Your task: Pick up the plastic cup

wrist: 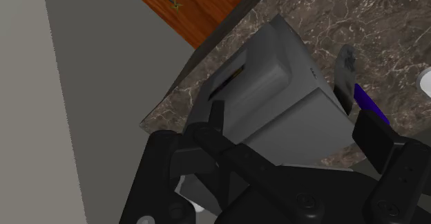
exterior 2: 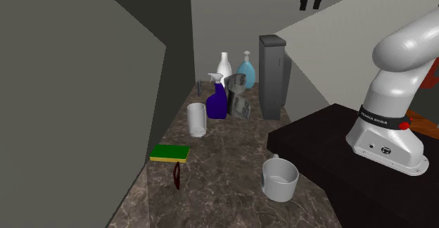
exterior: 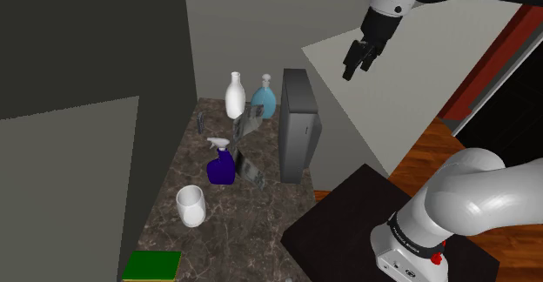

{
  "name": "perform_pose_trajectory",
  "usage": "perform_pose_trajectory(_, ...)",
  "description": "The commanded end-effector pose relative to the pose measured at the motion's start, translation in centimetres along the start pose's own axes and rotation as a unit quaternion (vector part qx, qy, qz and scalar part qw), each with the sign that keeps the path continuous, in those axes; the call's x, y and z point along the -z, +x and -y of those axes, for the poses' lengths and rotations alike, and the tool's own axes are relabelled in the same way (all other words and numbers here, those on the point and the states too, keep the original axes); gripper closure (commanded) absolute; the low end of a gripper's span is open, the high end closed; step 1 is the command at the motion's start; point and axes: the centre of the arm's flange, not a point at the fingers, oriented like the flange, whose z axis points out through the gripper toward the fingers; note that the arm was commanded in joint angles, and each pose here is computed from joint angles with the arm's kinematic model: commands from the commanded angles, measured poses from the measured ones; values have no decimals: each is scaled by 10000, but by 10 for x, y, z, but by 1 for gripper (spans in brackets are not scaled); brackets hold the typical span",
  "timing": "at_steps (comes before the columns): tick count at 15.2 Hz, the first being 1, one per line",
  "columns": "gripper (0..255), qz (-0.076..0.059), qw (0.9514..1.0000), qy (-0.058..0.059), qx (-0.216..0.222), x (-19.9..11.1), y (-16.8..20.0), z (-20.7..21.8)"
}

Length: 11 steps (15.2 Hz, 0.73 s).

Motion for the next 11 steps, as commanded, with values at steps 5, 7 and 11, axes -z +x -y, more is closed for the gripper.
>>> perform_pose_trajectory(5, 0, 18, 10000, -5, -40, -32, 12, 41)
perform_pose_trajectory(7, 0, 28, 10000, -8, -61, -47, 18, 61)
perform_pose_trajectory(11, 0, 46, 9999, -13, -101, -79, 30, 102)
